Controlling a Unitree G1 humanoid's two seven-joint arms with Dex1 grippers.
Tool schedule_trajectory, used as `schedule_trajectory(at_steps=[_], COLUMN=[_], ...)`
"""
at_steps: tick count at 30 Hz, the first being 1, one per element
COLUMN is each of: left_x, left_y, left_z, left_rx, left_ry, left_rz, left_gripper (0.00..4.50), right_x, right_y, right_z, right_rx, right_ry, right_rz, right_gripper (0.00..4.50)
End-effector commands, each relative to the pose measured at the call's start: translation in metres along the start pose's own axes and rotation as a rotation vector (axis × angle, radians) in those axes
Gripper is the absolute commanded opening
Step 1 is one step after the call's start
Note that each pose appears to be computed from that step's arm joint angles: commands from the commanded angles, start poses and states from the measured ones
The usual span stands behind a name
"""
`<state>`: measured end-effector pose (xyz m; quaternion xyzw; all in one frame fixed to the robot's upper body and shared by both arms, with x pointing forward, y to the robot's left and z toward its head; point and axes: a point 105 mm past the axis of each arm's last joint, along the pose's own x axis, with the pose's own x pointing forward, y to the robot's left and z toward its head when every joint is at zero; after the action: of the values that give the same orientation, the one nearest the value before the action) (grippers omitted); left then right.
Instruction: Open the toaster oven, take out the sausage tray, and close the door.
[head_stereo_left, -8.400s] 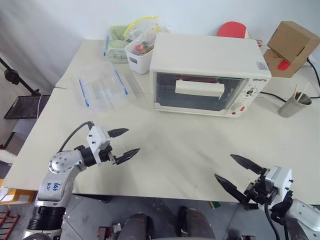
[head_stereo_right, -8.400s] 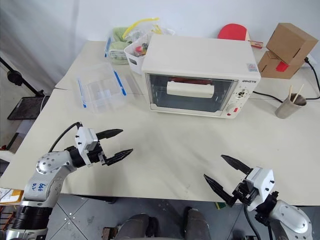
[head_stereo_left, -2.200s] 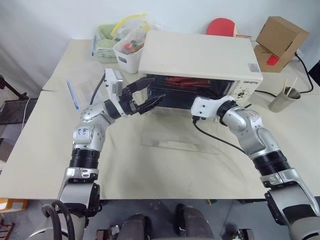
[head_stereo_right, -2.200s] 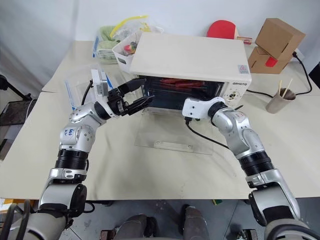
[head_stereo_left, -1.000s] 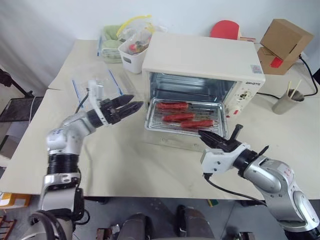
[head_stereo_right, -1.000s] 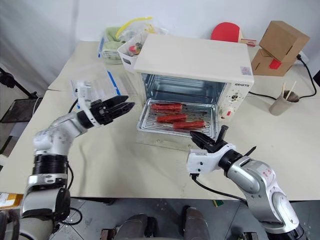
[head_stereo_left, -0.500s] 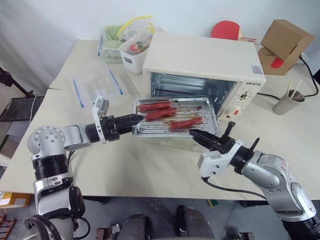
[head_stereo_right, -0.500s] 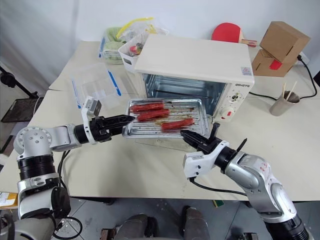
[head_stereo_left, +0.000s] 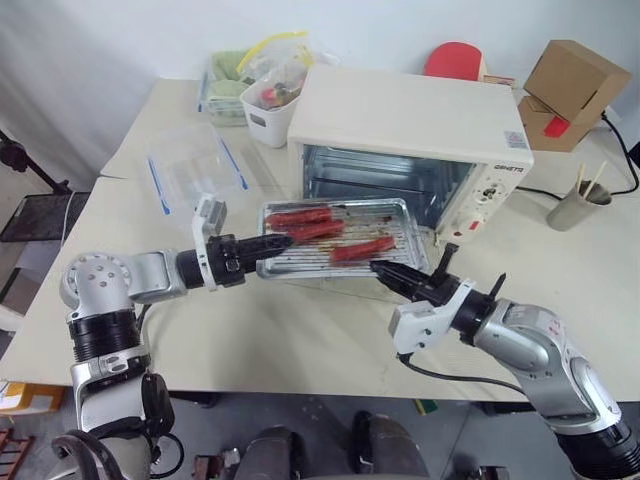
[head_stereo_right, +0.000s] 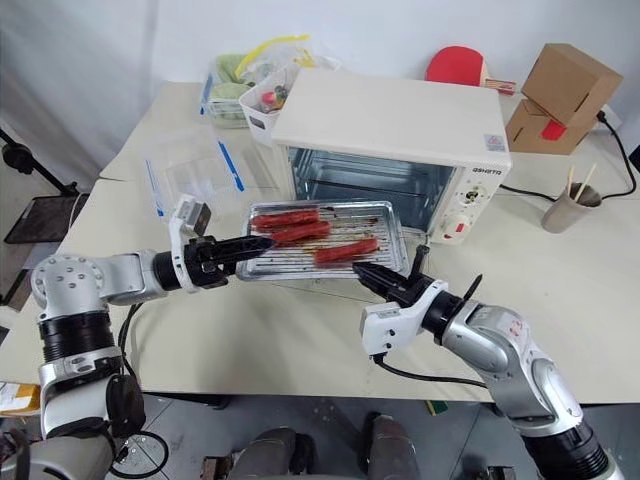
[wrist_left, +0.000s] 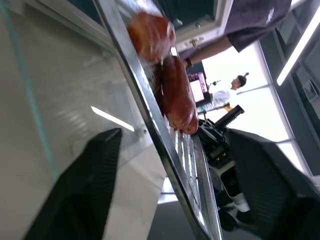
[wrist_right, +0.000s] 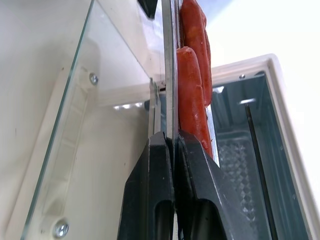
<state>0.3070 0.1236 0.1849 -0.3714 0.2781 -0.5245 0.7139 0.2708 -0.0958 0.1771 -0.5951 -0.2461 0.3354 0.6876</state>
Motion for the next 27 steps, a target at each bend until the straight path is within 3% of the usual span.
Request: schedule_trajectory(at_steps=[1,5,9,14,23,27], left_x=[-0.002,-0.002,-0.002,-0.003,-0.009,-0.016], left_y=[-0.009,-0.006,-0.003,0.001,0.005,0.003], left_z=[-0.001,-0.004,-0.009,-0.008,-0.008,-0.006], left_rx=[0.02,0.001,-0.017,-0.056,-0.159,-0.228], left_ry=[0.01,0.025,0.039,0.019,0.007,-0.013], left_rz=[-0.032,-0.024,-0.016,-0.016,-0.034,-0.064], left_gripper=[2.28,1.07,1.07,0.01,0.01,0.0], right_x=[0.002,0.005,0.006,0.007,0.002,-0.002], right_y=[-0.009,-0.011,-0.01,-0.01,-0.01,-0.009], right_z=[0.005,0.006,0.006,0.006,0.012,0.014], right_rx=[-0.012,-0.015,-0.012,-0.01,0.12,0.118], right_ry=[-0.035,-0.046,-0.048,-0.052,-0.098,-0.115], right_rz=[-0.035,-0.042,-0.042,-0.042,-0.017,0.011], right_gripper=[0.08,0.08,0.08,0.08,0.08,1.12])
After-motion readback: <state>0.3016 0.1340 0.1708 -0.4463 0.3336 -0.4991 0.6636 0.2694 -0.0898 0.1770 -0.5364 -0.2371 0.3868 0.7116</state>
